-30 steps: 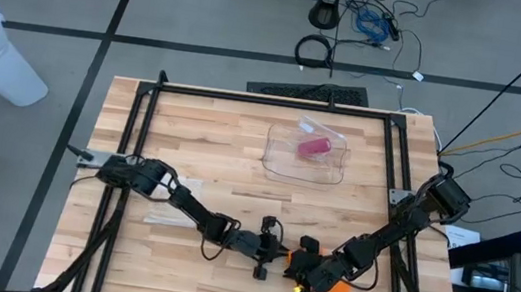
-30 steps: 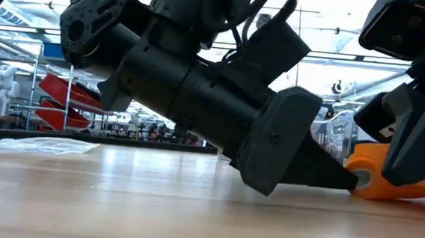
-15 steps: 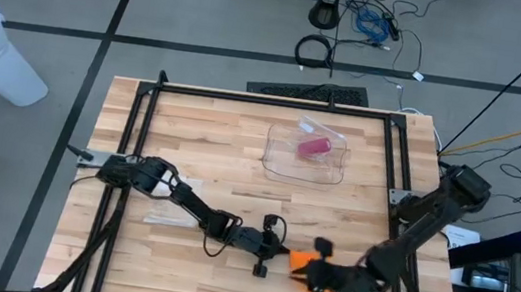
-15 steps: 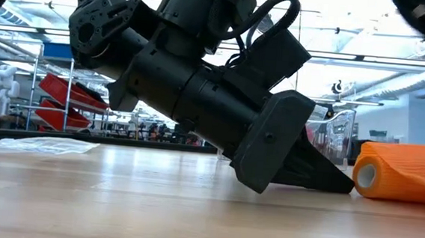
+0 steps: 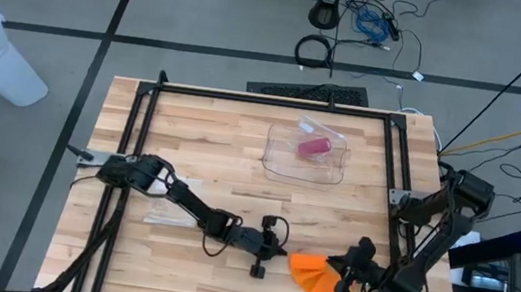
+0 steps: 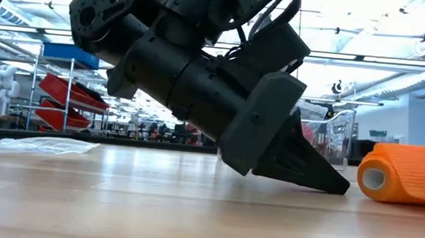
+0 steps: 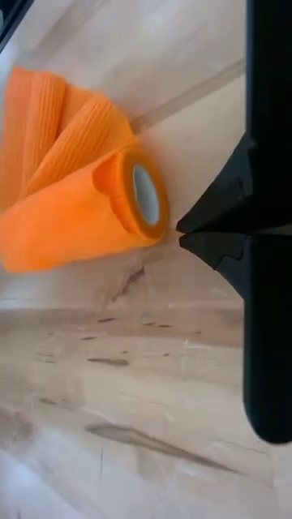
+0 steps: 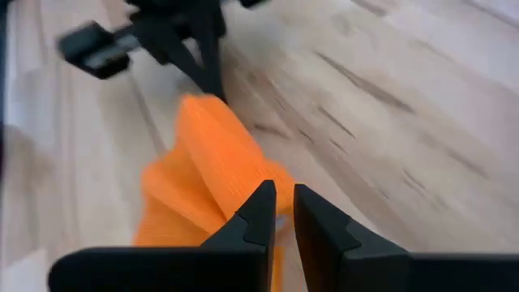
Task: Roll bandage
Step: Roll the orange bandage
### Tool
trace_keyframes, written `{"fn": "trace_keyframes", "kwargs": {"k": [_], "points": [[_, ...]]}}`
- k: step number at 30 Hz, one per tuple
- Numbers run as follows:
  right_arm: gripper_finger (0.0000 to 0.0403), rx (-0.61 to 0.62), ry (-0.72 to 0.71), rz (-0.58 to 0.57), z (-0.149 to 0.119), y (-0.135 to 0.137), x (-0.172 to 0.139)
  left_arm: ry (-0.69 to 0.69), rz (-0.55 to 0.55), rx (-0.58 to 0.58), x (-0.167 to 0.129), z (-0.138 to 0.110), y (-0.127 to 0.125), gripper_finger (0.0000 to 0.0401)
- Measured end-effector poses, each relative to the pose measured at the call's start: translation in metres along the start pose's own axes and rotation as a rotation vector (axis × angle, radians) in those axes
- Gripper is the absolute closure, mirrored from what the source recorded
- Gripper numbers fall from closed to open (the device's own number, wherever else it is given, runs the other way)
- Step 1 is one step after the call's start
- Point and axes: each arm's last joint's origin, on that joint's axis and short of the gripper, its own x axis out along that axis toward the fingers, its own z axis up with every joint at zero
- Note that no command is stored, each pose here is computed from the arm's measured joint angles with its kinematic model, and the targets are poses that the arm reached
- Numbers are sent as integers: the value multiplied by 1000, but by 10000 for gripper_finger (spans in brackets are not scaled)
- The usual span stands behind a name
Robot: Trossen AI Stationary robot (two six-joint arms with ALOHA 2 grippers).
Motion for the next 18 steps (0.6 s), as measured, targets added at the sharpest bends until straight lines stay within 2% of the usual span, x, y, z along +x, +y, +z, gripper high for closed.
{"fn": "trace_keyframes", "kwargs": {"k": [6,12,15,18], "points": [[383,43,26,-6,-15,-8,10,-1,-21,6,0,0,0,377],[390,28,89,-18,-20,-10,9,-32,-66,47,-1,3,-3,307],[390,32,95,1,-21,-7,9,-42,-46,46,0,4,-3,274],[390,31,99,18,-20,-4,10,-75,4,39,0,7,0,264]]}}
